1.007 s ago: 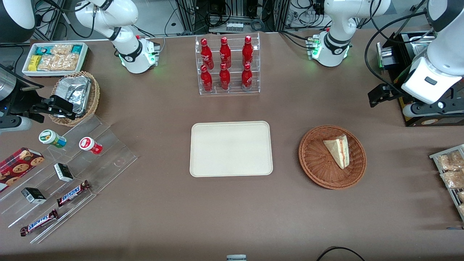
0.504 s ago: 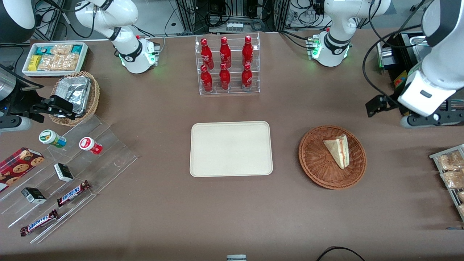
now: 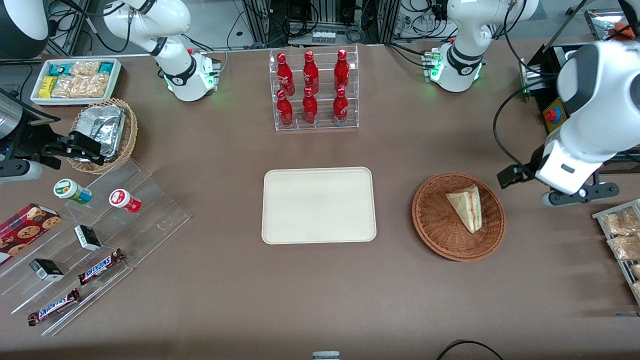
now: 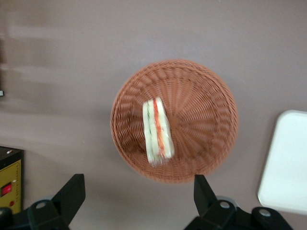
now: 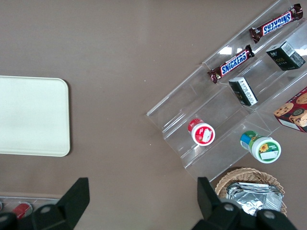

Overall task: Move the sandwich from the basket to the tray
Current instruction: 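Move the left gripper toward the sandwich in the wicker basket, then lower the left gripper over the wrapped sandwich and close on it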

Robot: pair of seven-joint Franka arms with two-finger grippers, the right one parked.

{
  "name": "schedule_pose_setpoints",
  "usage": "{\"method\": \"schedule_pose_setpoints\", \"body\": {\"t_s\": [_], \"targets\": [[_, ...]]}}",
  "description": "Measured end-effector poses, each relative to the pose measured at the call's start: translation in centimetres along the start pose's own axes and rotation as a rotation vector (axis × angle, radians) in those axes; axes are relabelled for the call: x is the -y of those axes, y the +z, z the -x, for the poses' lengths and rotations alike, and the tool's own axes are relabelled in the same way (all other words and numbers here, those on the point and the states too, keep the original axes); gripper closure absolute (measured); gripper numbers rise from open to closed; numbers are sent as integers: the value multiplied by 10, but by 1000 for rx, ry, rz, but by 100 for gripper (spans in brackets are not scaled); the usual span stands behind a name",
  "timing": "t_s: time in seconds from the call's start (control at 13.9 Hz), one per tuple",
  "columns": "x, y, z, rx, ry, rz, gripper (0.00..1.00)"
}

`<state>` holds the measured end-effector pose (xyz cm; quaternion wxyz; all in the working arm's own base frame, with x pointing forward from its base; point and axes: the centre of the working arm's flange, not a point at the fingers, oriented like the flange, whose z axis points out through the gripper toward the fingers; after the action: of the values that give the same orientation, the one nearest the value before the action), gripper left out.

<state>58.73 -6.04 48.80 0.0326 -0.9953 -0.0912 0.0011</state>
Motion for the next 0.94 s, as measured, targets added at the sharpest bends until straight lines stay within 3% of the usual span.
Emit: {"method": "schedule_pose_setpoints", "body": {"t_s": [0.14, 0.43, 0.94], "targets": [[-2, 38, 3, -29, -43, -3, 0], [-2, 104, 19, -52, -97, 16, 0], [-3, 174, 33, 59, -150, -3, 0]]}}
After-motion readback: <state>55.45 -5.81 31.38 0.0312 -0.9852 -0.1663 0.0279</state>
